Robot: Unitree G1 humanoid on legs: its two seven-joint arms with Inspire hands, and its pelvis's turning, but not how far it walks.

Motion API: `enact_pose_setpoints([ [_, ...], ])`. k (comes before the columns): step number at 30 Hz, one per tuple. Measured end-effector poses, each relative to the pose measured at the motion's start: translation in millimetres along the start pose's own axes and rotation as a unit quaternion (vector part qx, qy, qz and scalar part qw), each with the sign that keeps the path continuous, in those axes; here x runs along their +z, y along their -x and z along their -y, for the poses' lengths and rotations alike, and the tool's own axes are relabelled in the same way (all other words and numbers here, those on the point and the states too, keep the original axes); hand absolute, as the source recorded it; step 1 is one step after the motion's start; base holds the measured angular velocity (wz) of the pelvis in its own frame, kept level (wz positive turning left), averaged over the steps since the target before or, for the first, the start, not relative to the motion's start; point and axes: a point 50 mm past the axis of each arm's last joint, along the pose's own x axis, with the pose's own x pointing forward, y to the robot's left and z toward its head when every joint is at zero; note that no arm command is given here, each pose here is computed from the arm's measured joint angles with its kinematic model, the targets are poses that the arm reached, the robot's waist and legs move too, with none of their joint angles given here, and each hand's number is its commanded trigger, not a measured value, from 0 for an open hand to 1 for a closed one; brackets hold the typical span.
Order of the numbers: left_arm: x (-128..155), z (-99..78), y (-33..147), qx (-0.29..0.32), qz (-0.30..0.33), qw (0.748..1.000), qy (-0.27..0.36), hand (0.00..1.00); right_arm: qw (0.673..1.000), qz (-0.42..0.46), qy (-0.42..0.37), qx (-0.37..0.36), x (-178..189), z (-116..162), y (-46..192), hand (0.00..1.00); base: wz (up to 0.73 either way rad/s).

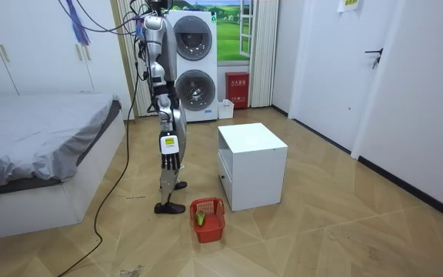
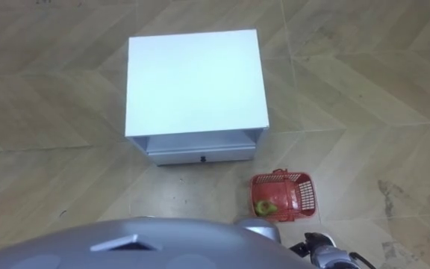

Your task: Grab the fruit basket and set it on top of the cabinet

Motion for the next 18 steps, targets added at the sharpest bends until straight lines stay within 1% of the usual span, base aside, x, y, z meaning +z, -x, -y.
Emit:
enact_pose_setpoints([
  [12,1.1,1.8,0.1,0.003,0.001,1.0,-0.007,0.0,1.0,0.0,0.004,-0.002,-0.2,0.2,0.0,0.0,0.0],
  [18,-0.3,2.2,0.1,0.003,-0.004,1.0,-0.008,0.0,1.0,0.003,0.02,-0.003,2.2,-0.1,0.0,0.0,0.02],
])
